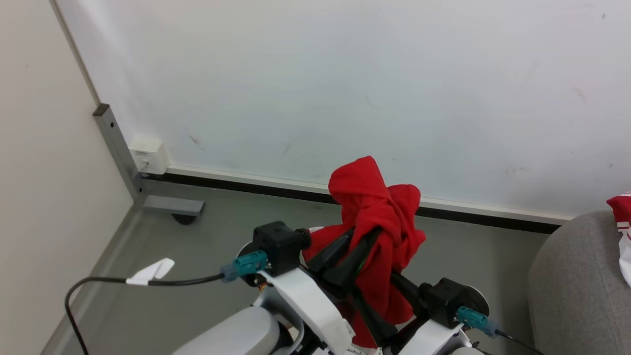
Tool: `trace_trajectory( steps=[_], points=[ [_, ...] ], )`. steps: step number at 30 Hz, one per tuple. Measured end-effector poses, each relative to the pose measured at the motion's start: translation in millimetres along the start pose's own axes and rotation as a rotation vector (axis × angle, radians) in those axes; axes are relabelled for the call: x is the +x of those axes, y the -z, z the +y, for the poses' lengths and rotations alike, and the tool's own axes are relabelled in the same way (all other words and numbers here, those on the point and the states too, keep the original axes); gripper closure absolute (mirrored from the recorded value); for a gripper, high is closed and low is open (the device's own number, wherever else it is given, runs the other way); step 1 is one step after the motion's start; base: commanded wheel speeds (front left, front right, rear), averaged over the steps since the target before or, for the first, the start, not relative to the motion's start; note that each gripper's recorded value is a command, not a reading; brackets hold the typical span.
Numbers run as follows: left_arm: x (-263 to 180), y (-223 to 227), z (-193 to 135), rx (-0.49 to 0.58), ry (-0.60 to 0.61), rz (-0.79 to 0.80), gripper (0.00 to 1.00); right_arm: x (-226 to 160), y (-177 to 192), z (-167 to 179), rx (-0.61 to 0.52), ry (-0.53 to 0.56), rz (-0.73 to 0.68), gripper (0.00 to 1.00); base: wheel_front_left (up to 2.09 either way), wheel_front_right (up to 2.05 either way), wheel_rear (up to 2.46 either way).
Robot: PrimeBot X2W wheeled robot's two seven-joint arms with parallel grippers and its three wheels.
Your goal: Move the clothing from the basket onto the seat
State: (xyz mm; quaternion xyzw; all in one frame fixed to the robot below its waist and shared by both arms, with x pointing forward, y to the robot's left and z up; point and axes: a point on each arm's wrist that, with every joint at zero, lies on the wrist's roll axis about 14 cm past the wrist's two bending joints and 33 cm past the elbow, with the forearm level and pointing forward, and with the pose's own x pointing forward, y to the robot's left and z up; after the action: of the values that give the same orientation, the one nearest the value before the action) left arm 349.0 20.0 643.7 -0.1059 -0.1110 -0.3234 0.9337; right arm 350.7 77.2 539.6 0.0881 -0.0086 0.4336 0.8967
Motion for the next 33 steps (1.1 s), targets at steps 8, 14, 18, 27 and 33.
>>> trace_trajectory(
  steps=[8,14,18,27,33],
  points=[
    [-5,6,-7,-0.019,0.003,0.015,1.0,5,10,-4,0.04,0.024,0.028,1.0,0.0,0.0,0.0],
    [-5,10,0,-0.03,-0.018,0.021,1.0,8,-10,-13,0.082,0.052,-0.047,1.0,0.0,0.0,0.0],
    [-6,15,9,-0.029,-0.043,0.033,1.0,0,-12,-17,0.103,0.079,-0.071,1.0,0.0,0.0,0.0],
    [2,26,1,-0.047,-0.024,0.049,0.0,-20,-42,-55,0.112,0.201,-0.191,1.0,0.0,0.0,0.0],
    [13,35,-18,-0.07,0.052,0.06,0.0,-54,-69,-106,0.073,0.352,-0.277,1.0,0.0,0.0,0.0]
  ],
)
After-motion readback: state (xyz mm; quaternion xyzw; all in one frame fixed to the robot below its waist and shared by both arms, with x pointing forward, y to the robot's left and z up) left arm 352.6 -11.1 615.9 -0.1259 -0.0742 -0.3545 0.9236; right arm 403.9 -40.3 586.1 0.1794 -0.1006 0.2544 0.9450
